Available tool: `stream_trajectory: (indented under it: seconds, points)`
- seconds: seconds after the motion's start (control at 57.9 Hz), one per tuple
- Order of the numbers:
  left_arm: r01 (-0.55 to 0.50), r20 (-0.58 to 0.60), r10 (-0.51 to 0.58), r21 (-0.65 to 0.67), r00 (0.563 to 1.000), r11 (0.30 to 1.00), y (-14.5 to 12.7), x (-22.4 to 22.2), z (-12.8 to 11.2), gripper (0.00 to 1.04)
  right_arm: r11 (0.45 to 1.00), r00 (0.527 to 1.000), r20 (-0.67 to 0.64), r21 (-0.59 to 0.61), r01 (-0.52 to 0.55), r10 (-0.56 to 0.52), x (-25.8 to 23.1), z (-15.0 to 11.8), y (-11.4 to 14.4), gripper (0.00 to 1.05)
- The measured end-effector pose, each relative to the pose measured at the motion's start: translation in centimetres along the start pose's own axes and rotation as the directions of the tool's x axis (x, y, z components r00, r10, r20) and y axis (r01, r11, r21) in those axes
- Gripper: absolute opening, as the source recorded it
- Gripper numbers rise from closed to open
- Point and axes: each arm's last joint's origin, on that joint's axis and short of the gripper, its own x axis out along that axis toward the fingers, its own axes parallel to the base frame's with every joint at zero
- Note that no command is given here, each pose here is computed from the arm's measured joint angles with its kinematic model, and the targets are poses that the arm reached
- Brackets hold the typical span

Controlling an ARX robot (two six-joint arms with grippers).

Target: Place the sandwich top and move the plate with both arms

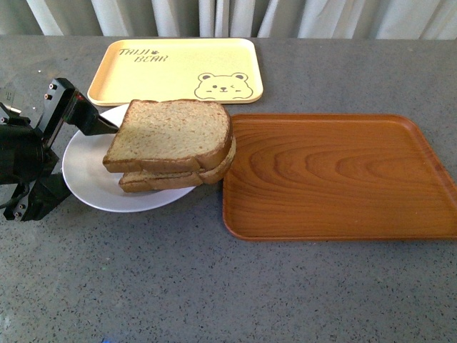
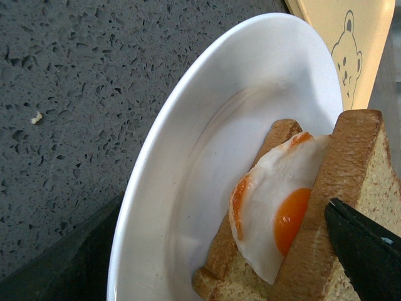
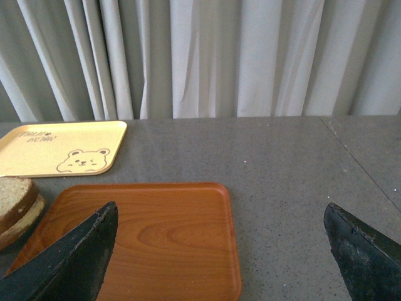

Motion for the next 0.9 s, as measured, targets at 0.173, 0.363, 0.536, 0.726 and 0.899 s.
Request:
stream_trajectory:
  seconds: [0.173, 0.363, 0.536, 0.726, 0.899]
  points:
    - [-0.009, -0.007, 0.009, -0.008, 1.000, 1.000, 0.4, 0.1, -0.1, 0.75, 1.000, 1.000, 0.000, 0.000, 0.000, 0.000, 0.0, 0.0, 0.0, 0.96]
    - [-0.020, -0.030, 0.019, -0.027, 0.999, 0.999, 1.0, 0.2, -0.5, 0.39, 1.000, 1.000, 0.000, 0.000, 0.000, 0.000, 0.0, 0.0, 0.0, 0.96]
    - [-0.026, -0.057, 0.023, -0.046, 0.998, 0.999, 1.5, 0.3, -0.9, 0.13, 1.000, 1.000, 0.000, 0.000, 0.000, 0.000, 0.0, 0.0, 0.0, 0.96]
    - [-0.002, -0.076, -0.004, -0.075, 0.997, 0.997, 1.8, 0.1, -1.0, 0.02, 1.000, 1.000, 0.000, 0.000, 0.000, 0.000, 0.0, 0.0, 0.0, 0.96]
    - [0.040, -0.071, -0.044, -0.064, 0.996, 0.997, 2.0, -0.2, -1.0, 0.02, 1.000, 1.000, 0.000, 0.000, 0.000, 0.000, 0.0, 0.0, 0.0, 0.96]
